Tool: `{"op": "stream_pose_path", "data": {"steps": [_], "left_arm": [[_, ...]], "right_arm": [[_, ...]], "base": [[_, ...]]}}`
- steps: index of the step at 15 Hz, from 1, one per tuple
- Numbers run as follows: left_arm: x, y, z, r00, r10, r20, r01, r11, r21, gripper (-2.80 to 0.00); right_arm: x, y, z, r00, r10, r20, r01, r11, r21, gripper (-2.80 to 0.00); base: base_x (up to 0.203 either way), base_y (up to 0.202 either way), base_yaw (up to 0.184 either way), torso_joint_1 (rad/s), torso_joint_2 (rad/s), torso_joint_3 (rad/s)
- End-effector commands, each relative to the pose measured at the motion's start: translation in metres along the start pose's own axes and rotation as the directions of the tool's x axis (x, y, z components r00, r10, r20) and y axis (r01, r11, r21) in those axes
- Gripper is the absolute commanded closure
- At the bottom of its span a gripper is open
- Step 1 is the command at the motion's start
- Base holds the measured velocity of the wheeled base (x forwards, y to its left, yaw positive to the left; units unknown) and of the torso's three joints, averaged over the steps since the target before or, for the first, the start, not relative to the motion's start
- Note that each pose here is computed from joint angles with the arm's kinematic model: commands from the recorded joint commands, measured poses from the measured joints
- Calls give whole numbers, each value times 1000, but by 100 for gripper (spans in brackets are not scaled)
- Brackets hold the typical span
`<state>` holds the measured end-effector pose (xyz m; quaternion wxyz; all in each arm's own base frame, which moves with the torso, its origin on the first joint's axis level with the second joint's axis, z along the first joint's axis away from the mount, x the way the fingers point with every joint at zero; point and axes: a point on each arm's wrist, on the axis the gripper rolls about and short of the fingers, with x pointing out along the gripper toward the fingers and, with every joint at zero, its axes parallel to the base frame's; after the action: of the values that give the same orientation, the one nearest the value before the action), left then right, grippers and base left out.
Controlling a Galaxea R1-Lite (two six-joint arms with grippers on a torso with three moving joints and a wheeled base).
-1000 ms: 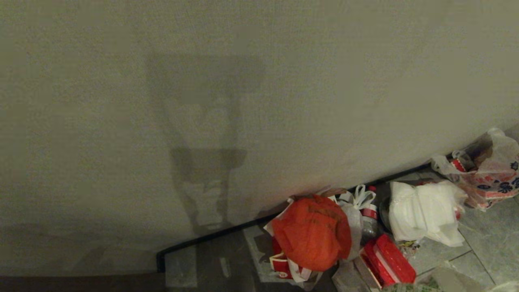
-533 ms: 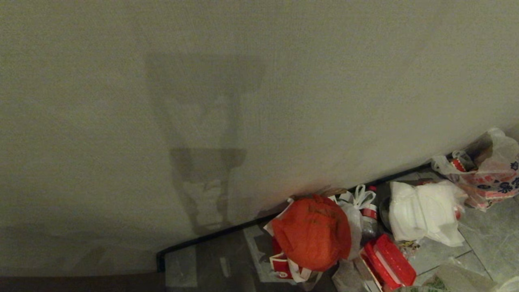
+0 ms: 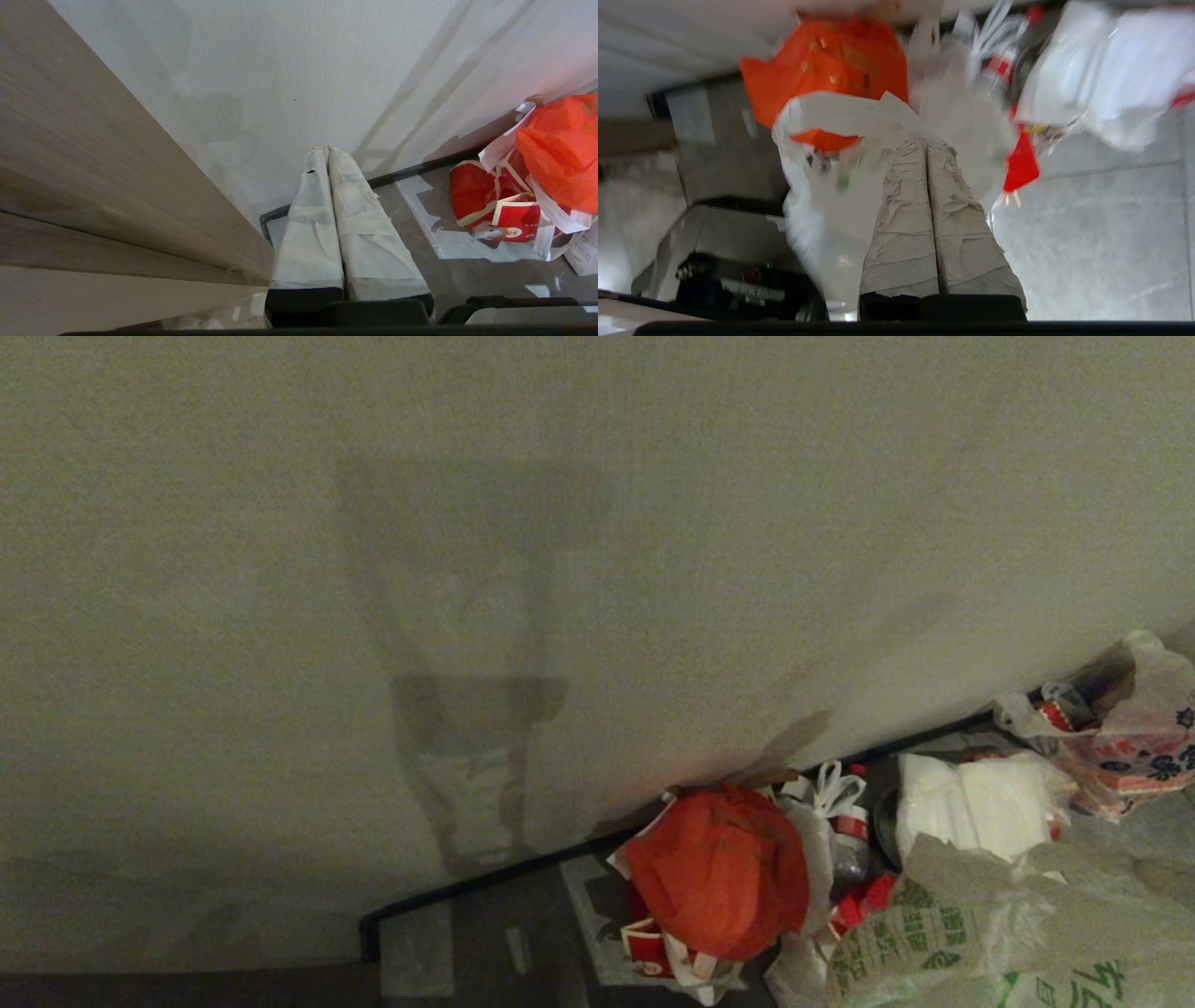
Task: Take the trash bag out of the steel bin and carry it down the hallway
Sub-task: Put the trash bag at the door
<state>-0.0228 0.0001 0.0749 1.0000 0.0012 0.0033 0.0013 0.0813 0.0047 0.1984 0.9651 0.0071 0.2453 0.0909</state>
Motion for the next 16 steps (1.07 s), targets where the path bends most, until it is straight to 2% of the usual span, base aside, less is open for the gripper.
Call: {"op": "stream_pose_path", "data": {"steps": [1,4,8,12,13,14,16], "left_arm": [[0,0,0,1000,0,0,0,1000,1,0],[0,0,0,1000,0,0,0,1000,1,0],[0,0,0,1000,-1,0,1,1000,1,0],[0,0,0,1000,0,1,0,1000,0,0],[0,0,0,1000,0,0,0,1000,1,0],[0,0,0,1000,0,0,0,1000,1,0],[0,0,0,1000,0,0,0,1000,1,0]], "right_arm": [[36,-5,3,990,15,-143,-13,1000,16,0],[63,-5,4,976,48,-211,-53,998,-15,0],[94,-4,6,971,69,-231,-79,996,-37,0],[117,1,9,970,91,-224,-108,992,-61,0],[120,1,12,976,92,-197,-107,992,-66,0],[123,1,12,978,89,-189,-103,992,-67,-280],[124,1,9,975,86,-205,-101,993,-65,-280]], "base": [[0,0,0,0,0,0],[0,0,0,0,0,0],[0,0,0,0,0,0],[0,0,0,0,0,0],[0,0,0,0,0,0],[0,0,0,0,0,0],[0,0,0,0,0,0]]}}
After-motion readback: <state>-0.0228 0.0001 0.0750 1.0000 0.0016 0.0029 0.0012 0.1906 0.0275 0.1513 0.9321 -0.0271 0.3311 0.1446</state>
